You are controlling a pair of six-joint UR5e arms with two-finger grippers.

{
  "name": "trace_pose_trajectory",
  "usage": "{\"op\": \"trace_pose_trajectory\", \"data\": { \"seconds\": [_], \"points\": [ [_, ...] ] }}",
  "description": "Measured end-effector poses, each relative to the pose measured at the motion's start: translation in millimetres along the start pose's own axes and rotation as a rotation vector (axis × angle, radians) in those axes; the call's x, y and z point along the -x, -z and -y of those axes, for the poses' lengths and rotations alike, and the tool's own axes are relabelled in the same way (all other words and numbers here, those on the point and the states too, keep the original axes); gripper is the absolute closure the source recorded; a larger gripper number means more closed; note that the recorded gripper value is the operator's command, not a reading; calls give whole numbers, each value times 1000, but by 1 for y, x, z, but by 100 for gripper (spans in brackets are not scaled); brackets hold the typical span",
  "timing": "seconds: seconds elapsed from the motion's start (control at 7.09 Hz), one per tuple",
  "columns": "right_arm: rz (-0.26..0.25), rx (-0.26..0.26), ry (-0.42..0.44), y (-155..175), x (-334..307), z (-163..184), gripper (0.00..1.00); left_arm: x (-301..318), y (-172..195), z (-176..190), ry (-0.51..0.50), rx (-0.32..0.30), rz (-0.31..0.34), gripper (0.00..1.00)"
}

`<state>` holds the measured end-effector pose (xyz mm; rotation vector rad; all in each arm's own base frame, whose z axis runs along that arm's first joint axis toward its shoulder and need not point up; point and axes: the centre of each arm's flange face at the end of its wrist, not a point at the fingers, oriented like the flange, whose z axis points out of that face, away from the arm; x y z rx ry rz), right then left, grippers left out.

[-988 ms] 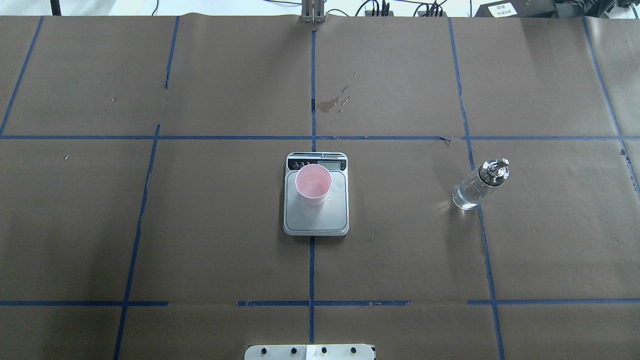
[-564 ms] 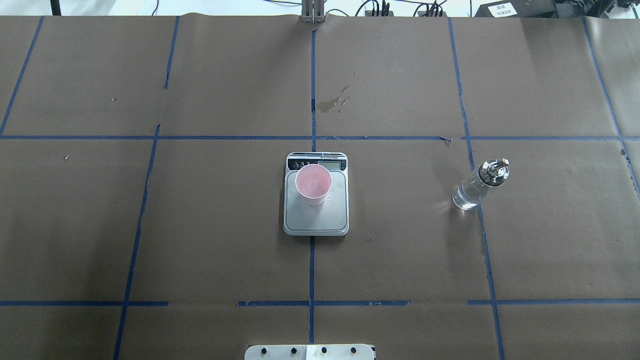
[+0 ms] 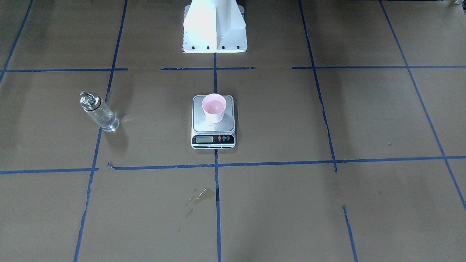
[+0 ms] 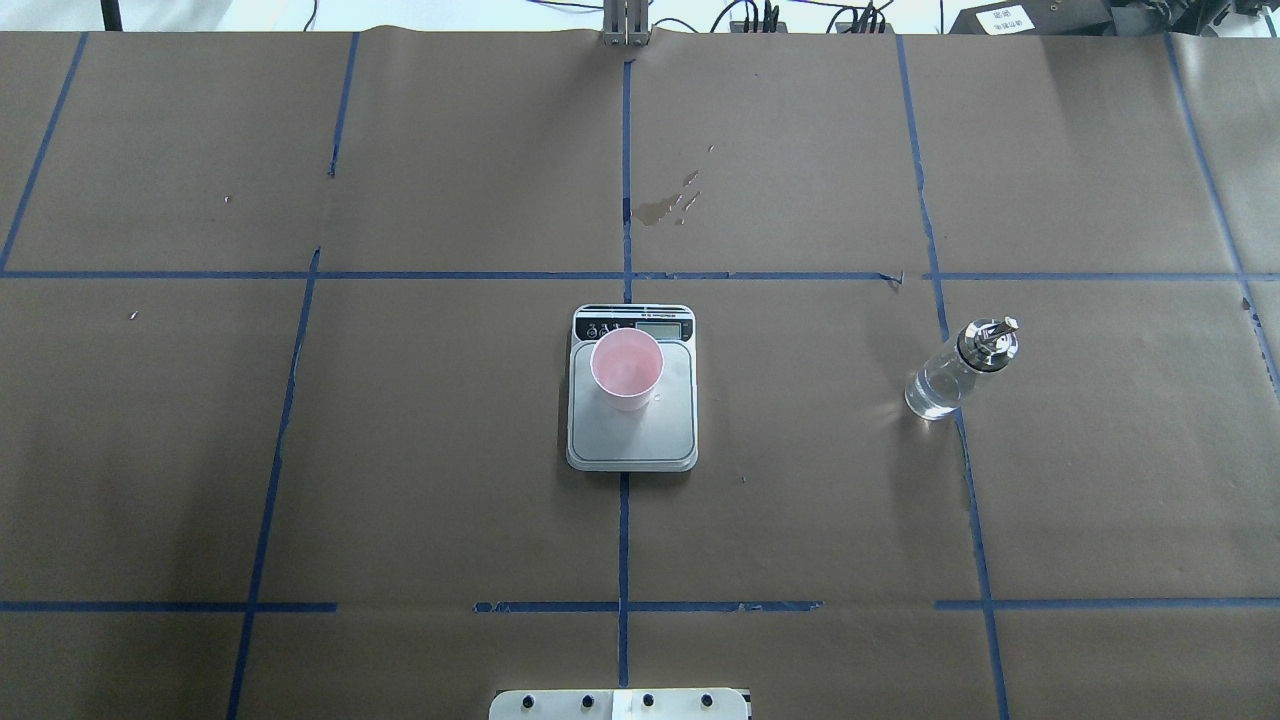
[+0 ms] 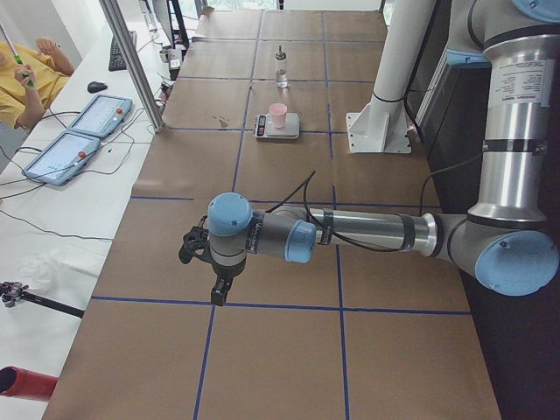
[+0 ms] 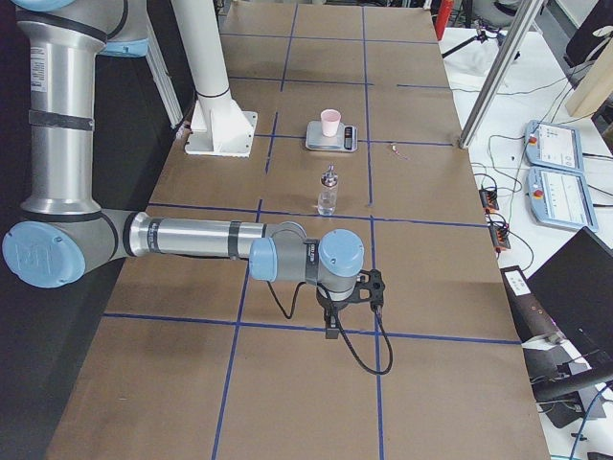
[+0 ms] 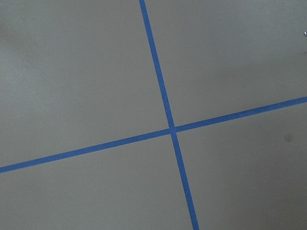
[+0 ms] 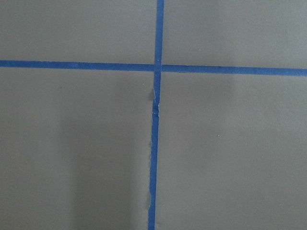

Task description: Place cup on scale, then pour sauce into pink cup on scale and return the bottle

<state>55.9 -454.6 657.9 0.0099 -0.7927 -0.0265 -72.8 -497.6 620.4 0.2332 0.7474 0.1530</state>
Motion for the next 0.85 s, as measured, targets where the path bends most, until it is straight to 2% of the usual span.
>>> {"op": "trace_pose_trajectory", "data": {
  "seconds": [0.85],
  "points": [
    [-2, 7, 9, -3, 3, 5, 0, 5, -5, -9, 19, 13, 0, 0]
  ]
}}
